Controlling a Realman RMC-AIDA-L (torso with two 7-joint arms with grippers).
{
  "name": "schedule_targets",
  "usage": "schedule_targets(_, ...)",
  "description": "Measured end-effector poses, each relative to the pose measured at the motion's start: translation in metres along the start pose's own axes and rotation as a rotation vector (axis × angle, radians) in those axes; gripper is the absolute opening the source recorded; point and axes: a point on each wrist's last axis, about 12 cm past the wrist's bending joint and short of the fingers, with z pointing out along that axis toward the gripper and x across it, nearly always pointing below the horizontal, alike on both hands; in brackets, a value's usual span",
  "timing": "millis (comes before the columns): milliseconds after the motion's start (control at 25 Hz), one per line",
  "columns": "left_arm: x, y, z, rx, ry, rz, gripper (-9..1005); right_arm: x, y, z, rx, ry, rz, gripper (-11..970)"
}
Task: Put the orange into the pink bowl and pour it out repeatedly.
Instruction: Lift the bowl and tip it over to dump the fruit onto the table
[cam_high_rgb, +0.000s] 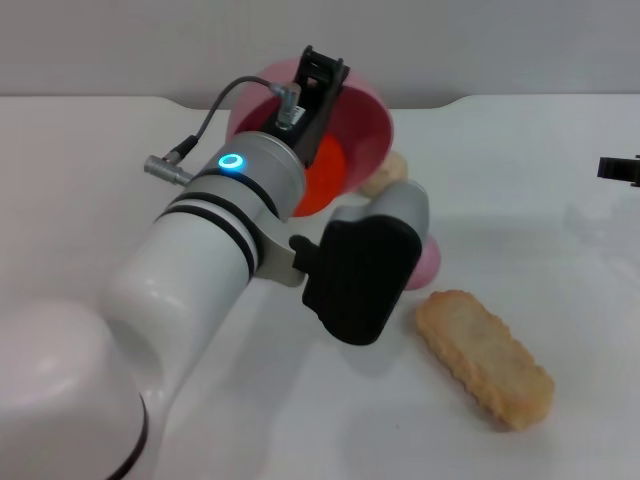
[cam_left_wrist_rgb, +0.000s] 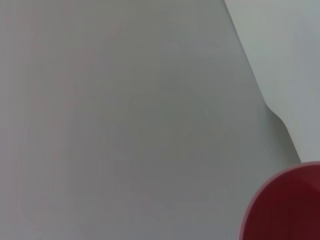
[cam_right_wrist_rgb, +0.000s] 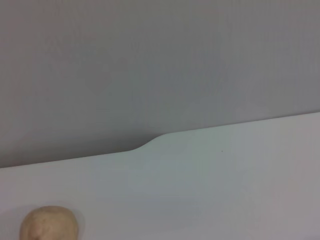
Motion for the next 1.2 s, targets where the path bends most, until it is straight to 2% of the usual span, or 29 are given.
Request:
schedule_targets(200, -0.007, -0.004, -0.002, -0.037, -0.015, 0.111, 45, -0.003, 0.003, 0.002, -0.006, -0.002, -0.009, 627)
schedule_targets(320, -0.011, -0.001, -0.003, -0.075, -0.02, 0.152, 46, -0.005, 0.005, 0.004, -0.011, 0.004, -0.016, 627)
schedule_targets(680, -0.013, -0.002, -0.004, -0.101, -0.017, 0.197, 45, -0.006, 0.008, 0.007, -0.02, 0.02, -0.036, 627)
schedule_targets(800, -0.014, 0.003, -0.002, -0.112, -0.012, 0.101, 45, -0.007, 0.008, 0.007, -0.02, 0.02, -0.037, 627)
schedule_targets(960, -0.013, 0.017, 0.001, -0.148, 0.014, -0.201, 45, -0.006, 0.009, 0.007, -0.022, 0.021, -0.04, 624)
schedule_targets(1000, -0.01, 0.021, 0.003, -0.161, 0.031, -0.305, 46, -0.006, 0.01, 0.007, -0.024, 0.021, -0.042, 624)
schedule_targets(1200, 0.022, 0.037, 0.006, -0.217, 0.205, -0.727, 46, -0.007, 0.018, 0.009, -0.053, 0.023, -0.066, 622)
